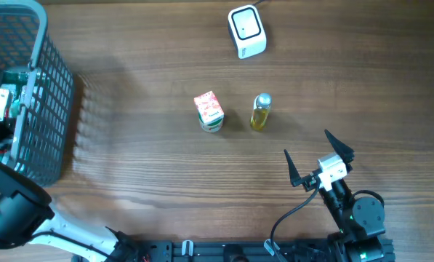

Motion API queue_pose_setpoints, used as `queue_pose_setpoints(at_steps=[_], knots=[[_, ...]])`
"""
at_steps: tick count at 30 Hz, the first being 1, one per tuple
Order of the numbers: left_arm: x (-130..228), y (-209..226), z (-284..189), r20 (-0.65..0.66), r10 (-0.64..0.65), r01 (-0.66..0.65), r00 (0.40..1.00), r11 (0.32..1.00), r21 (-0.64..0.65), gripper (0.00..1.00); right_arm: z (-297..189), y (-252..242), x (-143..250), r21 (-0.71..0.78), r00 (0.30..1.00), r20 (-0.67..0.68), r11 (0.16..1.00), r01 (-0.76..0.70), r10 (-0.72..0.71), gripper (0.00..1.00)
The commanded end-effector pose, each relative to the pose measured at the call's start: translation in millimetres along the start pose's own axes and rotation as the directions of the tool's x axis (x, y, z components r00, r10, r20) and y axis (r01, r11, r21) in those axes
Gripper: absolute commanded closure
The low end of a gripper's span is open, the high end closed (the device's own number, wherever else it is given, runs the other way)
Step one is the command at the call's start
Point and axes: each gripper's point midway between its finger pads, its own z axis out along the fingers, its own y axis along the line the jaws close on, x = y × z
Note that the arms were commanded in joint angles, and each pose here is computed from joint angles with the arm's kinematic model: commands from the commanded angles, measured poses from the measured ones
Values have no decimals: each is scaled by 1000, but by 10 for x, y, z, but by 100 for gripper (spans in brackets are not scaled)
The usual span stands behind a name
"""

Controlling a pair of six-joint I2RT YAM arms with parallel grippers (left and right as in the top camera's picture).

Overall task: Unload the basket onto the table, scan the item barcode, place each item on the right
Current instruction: 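Reach the left gripper into the basket and grasp the green packet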

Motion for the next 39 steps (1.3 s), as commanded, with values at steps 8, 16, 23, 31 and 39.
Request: queue_pose_setpoints(at_steps=[8, 16, 23, 31, 39], knots=[[138, -182, 250, -27, 1, 1, 1000, 996, 89, 0, -3, -5, -16, 1, 1000, 8, 1000, -3, 3, 0], [271, -284, 467, -67, -36, 44, 997, 991, 128, 27, -3, -5, -16, 1, 1000, 8, 1000, -3, 3, 0], [233, -244, 466, -50, -33, 38, 998, 993, 114, 66, -3, -5, -16, 1, 1000, 8, 1000, -3, 3, 0], [-183, 71, 149, 79, -142, 144, 987, 989, -16, 96, -3, -5, -17, 1, 1000, 9, 1000, -3, 3, 0], [-1323, 201, -1665, 428, 63, 70, 902, 955, -287, 96, -3, -5, -16, 1, 1000, 8, 1000, -3, 3, 0]])
